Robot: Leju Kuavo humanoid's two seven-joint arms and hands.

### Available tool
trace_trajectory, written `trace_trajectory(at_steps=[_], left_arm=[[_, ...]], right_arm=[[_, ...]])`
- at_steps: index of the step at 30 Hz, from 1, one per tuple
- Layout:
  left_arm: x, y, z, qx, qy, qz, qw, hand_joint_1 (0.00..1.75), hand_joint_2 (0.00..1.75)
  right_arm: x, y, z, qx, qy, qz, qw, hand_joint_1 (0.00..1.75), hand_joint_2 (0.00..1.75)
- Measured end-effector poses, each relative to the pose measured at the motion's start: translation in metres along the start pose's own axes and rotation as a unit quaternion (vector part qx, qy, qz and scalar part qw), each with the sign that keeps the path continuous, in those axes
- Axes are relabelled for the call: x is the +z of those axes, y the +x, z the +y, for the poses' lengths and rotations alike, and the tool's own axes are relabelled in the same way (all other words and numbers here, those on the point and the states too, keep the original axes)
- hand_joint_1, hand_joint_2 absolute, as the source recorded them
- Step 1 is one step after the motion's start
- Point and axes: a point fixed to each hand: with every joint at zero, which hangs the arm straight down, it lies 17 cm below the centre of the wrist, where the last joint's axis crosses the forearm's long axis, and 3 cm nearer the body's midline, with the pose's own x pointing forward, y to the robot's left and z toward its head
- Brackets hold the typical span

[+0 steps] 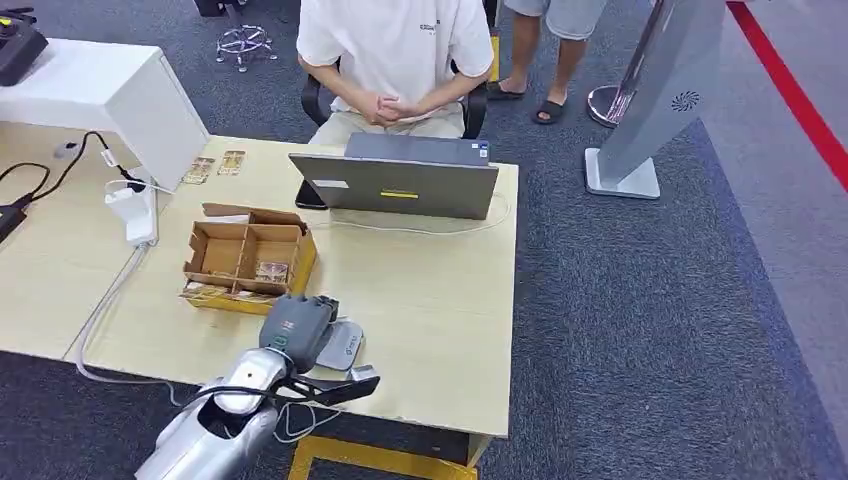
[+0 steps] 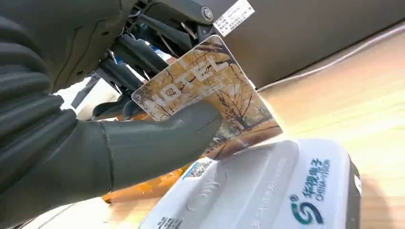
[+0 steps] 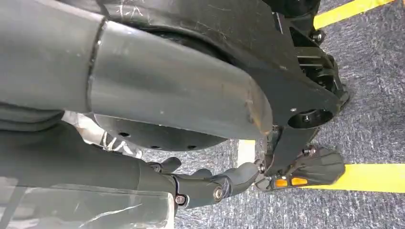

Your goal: Pass the card to the sensor for recognition and then transmit it.

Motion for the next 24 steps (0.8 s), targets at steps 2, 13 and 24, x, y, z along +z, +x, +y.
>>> trace_trajectory(at_steps=[2, 13, 24], left_arm=[[-0.002, 0.001, 0.002, 0.005, 0.002, 0.0, 1.0, 1.75, 1.75], [-0.012, -0.012, 0.225, -0.07, 0.353, 0.003, 0.933, 1.75, 1.75], [-0.05, -0.102, 0.319, -0.147, 0.386, 0.085, 0.907, 1.75, 1.75]], right_arm=[[0.0, 0.0, 0.0, 0.0, 0.0, 0.0, 1.0, 0.0, 0.0], [0.0, -0.004, -0.001, 0.044, 0.003, 0.002, 0.999, 0.0, 0.0], [-0.001, 0.003, 0.004, 0.063, 0.008, 0.001, 0.998, 0.0, 0.0]])
